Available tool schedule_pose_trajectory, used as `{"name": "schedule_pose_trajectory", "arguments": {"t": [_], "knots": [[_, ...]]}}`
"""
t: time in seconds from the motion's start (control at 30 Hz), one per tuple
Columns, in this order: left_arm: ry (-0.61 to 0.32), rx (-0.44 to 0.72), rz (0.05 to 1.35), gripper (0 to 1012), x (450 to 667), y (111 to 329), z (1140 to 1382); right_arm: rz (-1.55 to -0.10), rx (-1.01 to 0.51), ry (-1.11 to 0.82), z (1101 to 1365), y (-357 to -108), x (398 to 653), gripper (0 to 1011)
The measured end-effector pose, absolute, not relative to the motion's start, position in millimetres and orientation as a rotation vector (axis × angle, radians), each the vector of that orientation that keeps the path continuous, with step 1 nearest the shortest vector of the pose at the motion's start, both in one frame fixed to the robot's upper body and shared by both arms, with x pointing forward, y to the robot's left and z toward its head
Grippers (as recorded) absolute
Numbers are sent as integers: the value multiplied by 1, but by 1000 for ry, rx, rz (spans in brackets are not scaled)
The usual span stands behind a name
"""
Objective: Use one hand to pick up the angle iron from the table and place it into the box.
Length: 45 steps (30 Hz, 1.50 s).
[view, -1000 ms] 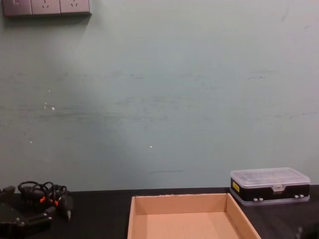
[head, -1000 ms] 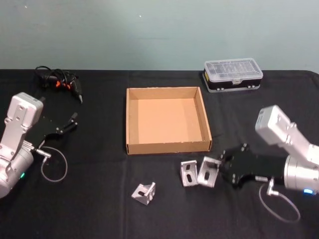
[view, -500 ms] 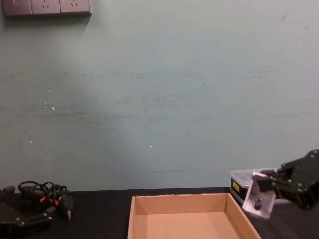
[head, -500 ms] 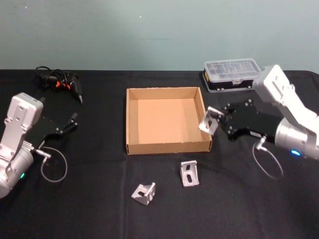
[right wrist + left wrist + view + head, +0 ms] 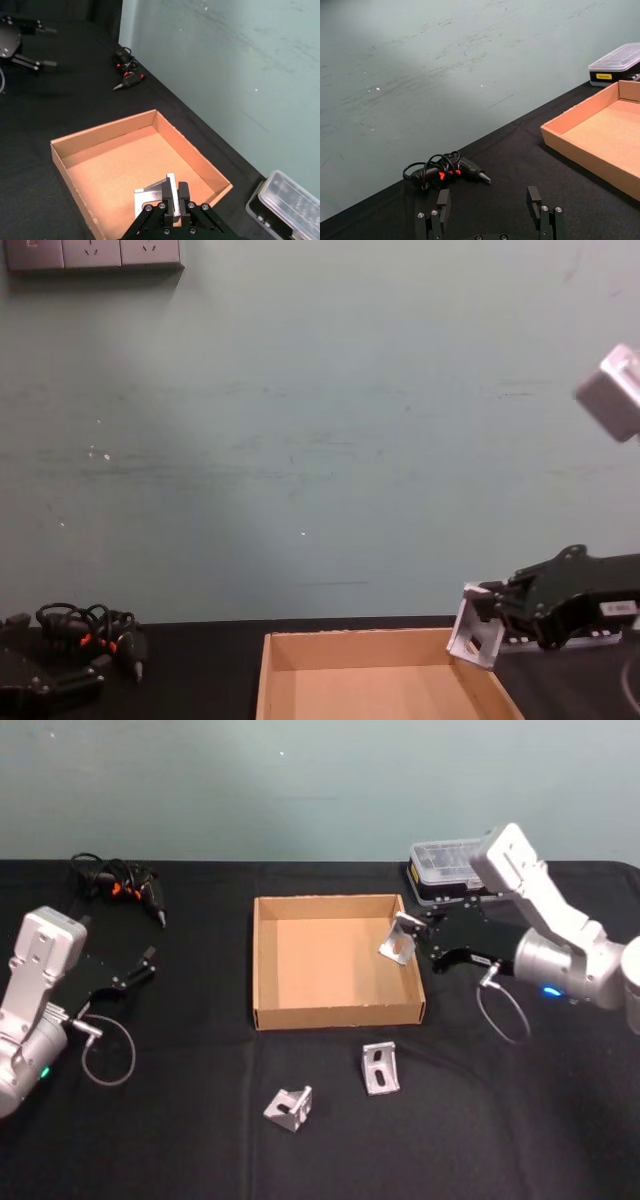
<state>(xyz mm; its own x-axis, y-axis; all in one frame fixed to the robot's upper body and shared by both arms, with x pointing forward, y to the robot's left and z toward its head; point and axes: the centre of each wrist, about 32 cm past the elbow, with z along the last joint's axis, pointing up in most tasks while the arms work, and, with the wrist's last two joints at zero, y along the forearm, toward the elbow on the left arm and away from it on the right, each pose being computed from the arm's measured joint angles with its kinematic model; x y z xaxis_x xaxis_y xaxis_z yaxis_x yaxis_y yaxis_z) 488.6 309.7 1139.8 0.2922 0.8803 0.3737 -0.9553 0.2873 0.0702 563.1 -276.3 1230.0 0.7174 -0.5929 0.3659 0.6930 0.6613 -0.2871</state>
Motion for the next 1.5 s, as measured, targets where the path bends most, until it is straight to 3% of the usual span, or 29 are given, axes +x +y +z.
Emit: {"name": "schedule_pose_trajectory", "arguments": {"t": [0.4, 1.0, 1.07, 1.2, 1.27, 1.5], "knots": [[-285, 304, 1248, 1000, 489, 310, 1140, -669, -485, -218, 1213, -261, 587, 80], [-285, 304, 1248, 1000, 489, 310, 1140, -632, -527, -202, 1203, -252, 600, 84], [-285, 304, 1248, 1000, 489, 310, 1140, -628, -528, -204, 1203, -252, 601, 108], [-285, 304, 1248, 1000, 489, 310, 1140, -625, -525, -210, 1203, -252, 601, 272], [-285, 304, 1248, 1000, 489, 310, 1140, -628, -522, -213, 1204, -252, 600, 289], [-285, 304, 1248, 1000, 489, 310, 1140, -664, -477, -237, 1213, -261, 590, 533]]}}
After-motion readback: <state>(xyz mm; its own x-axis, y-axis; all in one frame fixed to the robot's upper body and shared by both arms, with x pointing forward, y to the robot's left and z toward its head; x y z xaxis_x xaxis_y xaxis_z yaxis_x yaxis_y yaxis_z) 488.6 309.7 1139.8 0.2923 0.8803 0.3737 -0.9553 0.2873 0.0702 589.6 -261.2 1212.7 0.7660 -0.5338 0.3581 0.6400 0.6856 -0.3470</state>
